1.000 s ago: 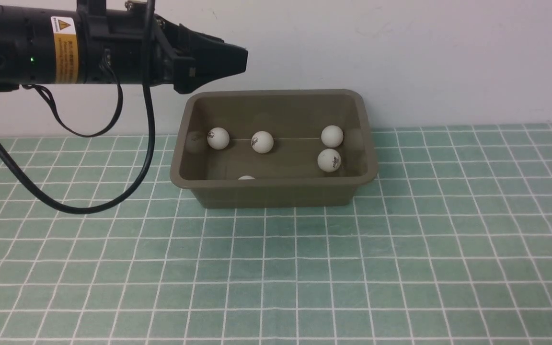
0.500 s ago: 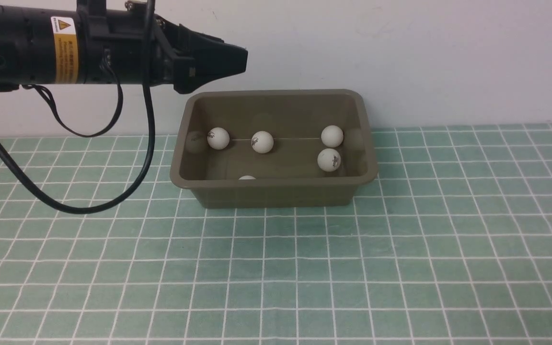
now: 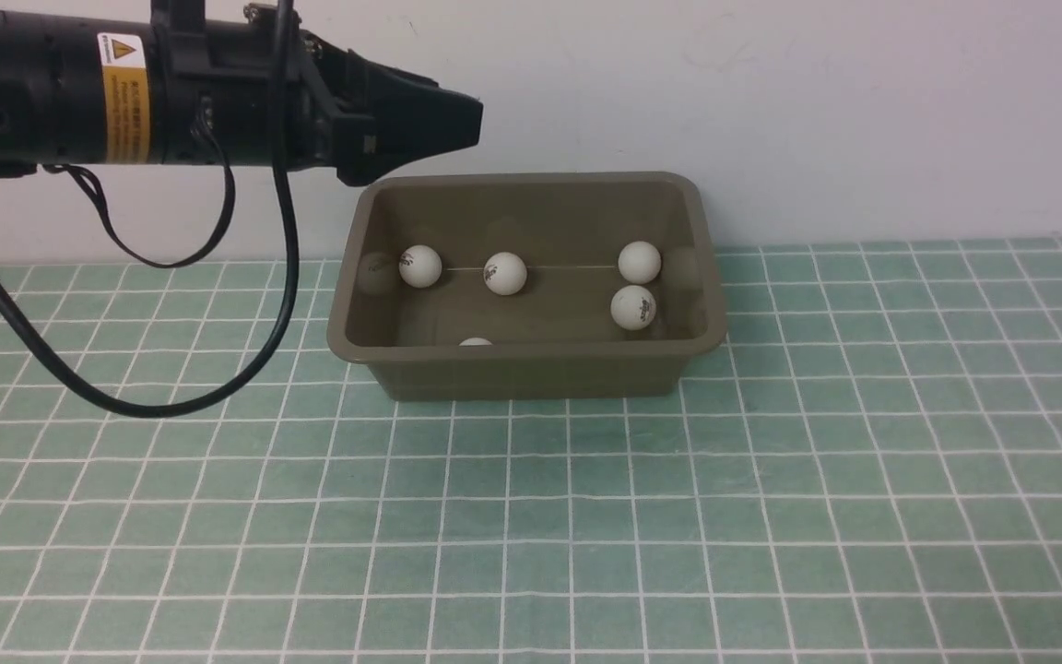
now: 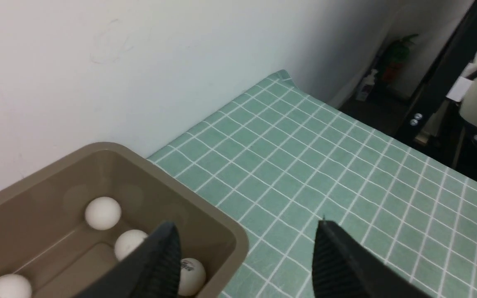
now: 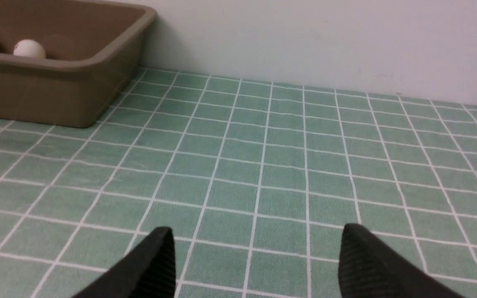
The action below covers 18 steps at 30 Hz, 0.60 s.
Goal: Put the table tennis balls in the box on the green coffee tablecloth.
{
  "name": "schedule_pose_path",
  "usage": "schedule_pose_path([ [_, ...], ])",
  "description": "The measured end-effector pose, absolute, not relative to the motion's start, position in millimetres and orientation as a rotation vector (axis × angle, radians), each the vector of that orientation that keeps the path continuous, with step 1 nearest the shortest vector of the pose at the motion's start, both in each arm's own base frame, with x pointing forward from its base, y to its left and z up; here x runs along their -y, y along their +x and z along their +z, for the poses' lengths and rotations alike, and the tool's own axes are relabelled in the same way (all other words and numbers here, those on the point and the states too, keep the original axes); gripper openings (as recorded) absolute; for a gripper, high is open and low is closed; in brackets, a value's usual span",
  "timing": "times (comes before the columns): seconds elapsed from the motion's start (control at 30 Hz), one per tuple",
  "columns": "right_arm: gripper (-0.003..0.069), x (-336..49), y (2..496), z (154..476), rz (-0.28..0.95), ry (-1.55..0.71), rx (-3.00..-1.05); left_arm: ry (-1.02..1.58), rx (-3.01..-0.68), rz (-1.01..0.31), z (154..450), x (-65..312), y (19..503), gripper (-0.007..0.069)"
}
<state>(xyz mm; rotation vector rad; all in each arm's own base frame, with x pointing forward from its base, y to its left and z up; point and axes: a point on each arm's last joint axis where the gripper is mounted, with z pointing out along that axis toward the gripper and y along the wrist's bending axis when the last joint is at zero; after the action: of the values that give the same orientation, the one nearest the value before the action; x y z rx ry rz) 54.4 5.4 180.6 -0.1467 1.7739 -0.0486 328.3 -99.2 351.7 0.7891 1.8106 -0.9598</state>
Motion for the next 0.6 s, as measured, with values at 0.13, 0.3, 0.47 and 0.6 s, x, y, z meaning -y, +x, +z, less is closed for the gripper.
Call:
schedule_pose_path([
  [0.13, 0.0482, -5.4, 54.4, 180.6, -0.049, -0.147, -1.774, 0.798, -1.809, -0.971, 351.7, 99.7, 327.3, 0.0395],
  [0.3, 0.0482, -5.3, 54.4, 180.6, -0.049, -0.146, -1.774, 0.788, -1.81, -0.955, 351.6, 99.0, 328.6, 0.0395],
  [0.47, 0.0482, -5.3, 54.4, 180.6, -0.049, -0.145, -1.774, 0.771, -1.811, -0.926, 351.5, 97.8, 330.9, 0.0395],
  [0.6, 0.0482, -5.3, 54.4, 180.6, -0.049, -0.145, -1.774, 0.761, -1.813, -0.914, 351.4, 97.2, 332.0, 0.0395],
])
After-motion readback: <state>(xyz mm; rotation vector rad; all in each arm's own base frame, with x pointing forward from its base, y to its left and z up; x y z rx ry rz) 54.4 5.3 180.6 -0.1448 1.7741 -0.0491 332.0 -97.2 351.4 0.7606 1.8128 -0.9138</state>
